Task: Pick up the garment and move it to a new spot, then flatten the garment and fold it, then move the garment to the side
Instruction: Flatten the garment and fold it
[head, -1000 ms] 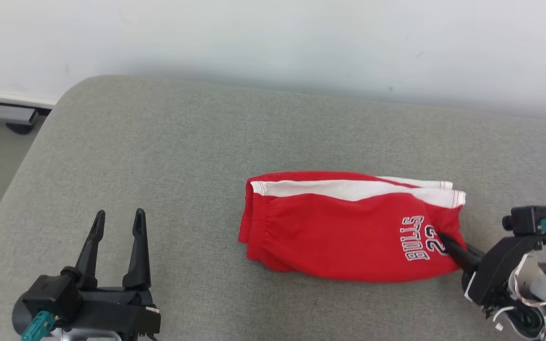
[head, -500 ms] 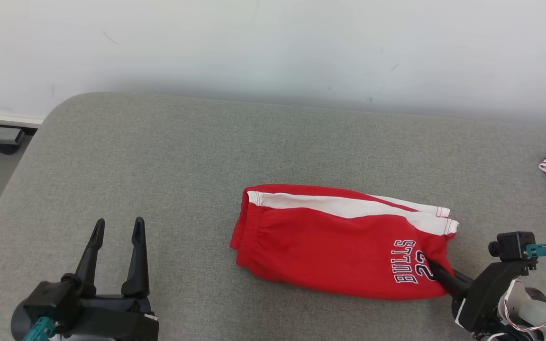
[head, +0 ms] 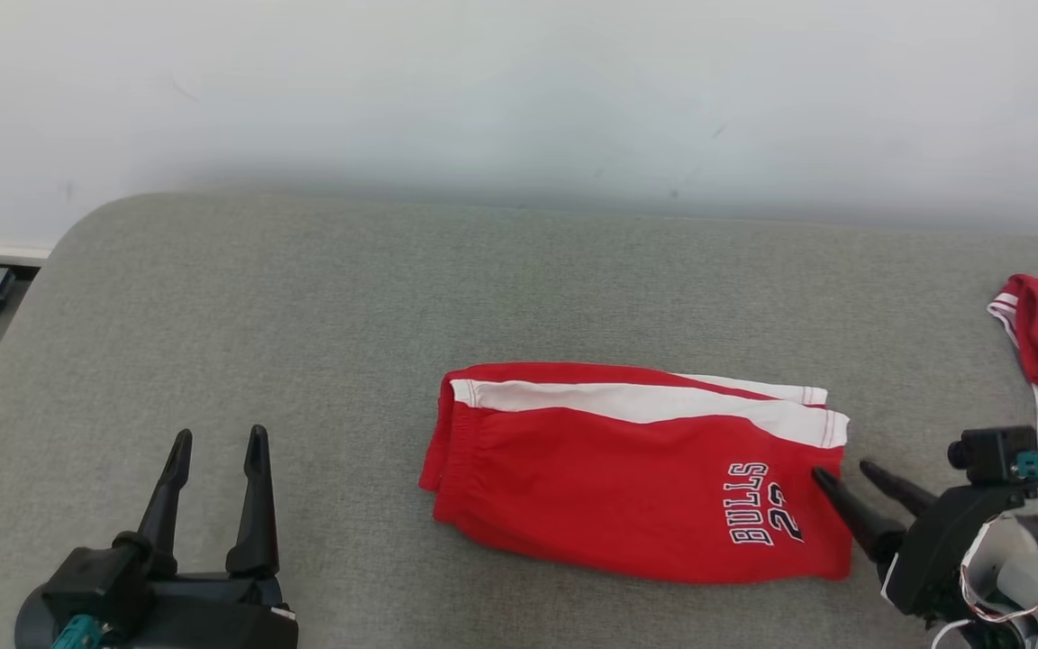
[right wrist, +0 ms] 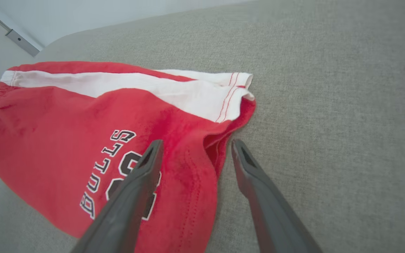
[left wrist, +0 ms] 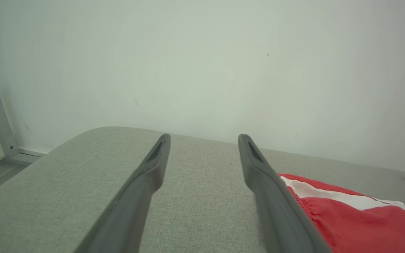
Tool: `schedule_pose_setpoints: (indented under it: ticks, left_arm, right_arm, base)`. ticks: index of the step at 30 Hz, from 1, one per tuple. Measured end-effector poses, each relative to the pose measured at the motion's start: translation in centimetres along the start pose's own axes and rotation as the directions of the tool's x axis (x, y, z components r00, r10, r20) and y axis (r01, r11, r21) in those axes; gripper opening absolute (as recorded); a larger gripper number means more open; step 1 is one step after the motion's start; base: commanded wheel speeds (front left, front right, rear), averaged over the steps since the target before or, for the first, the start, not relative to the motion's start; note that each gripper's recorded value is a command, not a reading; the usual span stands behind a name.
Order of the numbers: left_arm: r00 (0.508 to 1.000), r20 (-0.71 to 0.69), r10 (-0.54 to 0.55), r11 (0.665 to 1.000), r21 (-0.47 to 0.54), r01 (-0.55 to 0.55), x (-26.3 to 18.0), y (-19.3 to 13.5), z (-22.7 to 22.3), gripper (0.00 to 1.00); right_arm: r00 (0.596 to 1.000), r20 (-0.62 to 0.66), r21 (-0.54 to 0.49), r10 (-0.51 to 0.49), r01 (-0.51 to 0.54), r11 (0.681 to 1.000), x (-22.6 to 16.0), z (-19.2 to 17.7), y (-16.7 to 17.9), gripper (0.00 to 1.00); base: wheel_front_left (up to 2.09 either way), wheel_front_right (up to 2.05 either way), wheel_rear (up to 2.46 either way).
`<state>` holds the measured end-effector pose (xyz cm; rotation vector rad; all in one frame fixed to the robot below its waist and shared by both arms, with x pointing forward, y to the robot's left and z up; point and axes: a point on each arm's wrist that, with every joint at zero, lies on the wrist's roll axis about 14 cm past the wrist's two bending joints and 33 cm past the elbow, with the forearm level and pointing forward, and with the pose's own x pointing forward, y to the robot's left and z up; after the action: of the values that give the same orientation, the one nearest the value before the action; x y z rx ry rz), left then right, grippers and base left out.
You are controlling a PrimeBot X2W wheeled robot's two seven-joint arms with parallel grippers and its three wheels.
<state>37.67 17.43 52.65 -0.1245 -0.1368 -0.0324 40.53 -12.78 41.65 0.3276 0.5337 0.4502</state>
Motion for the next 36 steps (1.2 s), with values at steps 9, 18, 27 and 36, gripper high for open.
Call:
schedule_pose_setpoints:
  ticks: [9,18,27,36]
  left_arm:
    - [1.000,-0.004,-0.030,1.000,0.011,0.030,0.3,-0.8,0.0,1.00]
    - [1.000,0.003,-0.023,0.999,0.024,0.023,-0.2,-0.4,0.5,1.00]
    - [1.000,0.006,-0.018,0.999,0.029,0.018,-0.6,-0.2,0.8,1.00]
    - [1.000,-0.008,-0.010,0.999,0.043,0.010,-0.9,0.0,0.8,1.00]
  right_arm:
    - [0.964,0.263,-0.097,-0.042,0.070,0.993,-1.4,7.7,-1.6,1.00]
    - [0.881,0.463,-0.077,-0.099,0.152,0.985,-5.2,9.2,-1.9,1.00]
    - [0.825,0.546,-0.068,-0.148,0.220,0.973,-8.2,8.4,-1.7,1.00]
    - [0.788,0.589,-0.106,-0.182,0.299,0.948,-10.5,8.8,-1.4,1.00]
  base:
    - [0.00,0.00,0.00]
    - [0.00,0.00,0.00]
    - [0.00,0.00,0.00]
    - [0.00,0.00,0.00]
